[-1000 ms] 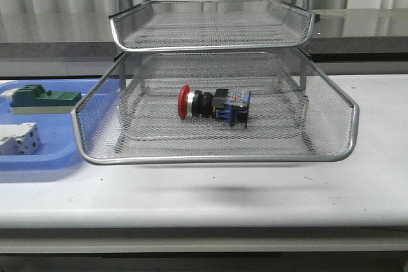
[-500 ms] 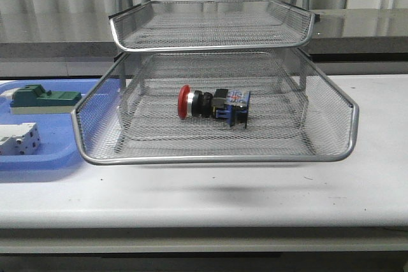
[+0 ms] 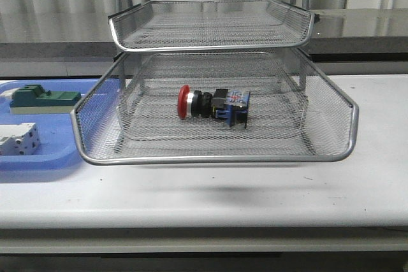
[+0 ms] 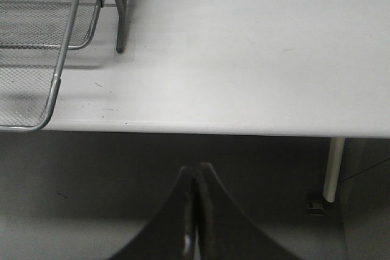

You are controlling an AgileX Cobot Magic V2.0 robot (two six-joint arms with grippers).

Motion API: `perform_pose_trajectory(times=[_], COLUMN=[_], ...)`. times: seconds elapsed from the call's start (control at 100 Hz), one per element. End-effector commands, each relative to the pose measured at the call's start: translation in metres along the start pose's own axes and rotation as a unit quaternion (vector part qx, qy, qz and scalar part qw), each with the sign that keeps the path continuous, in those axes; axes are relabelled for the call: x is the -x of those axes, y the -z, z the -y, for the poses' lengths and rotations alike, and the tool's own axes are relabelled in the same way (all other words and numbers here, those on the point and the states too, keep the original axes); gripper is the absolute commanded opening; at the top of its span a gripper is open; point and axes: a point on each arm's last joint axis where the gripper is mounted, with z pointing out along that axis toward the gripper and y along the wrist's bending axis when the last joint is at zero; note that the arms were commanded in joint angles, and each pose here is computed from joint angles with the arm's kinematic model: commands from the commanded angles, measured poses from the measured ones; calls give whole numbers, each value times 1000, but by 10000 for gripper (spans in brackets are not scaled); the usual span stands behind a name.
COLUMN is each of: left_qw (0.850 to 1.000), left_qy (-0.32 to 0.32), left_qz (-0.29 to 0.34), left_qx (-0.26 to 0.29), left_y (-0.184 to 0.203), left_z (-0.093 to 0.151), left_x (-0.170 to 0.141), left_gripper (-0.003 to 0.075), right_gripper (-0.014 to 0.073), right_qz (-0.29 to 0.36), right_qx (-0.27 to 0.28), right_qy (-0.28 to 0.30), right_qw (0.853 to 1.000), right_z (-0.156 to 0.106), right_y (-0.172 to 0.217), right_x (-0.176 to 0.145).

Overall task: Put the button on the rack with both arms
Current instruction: 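Open the left gripper and withdraw it from the tray, then push the middle wire tray back into the rack with the right gripper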

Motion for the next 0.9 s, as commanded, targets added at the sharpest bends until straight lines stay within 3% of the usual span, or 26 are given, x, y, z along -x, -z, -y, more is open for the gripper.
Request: perform_pose_trajectory(times=[0.0, 0.06, 0.43, 0.63, 0.89], left_qw=[999, 999, 999, 999, 999], left_qy=[14, 14, 14, 14, 14], left_qz=[39, 39, 39, 39, 39], left_qx=[21, 21, 21, 21, 21], left_y=[1, 1, 1, 1, 1], left_z=[-3, -3, -3, -3, -3], left_x=[15, 15, 15, 15, 15], left_gripper=[55, -22, -20, -20, -20], right_gripper=[-70, -70, -70, -70, -70], right_qz=[42, 42, 47, 75, 14], right_qx=[-1, -1, 1, 35, 102], right_qy=[-2, -2, -3, -18, 52], right_qw=[999, 999, 999, 996, 993], right_z=[0, 0, 0, -6, -22], right_y=[7, 7, 7, 6, -29], right_x=[12, 12, 13, 19, 32])
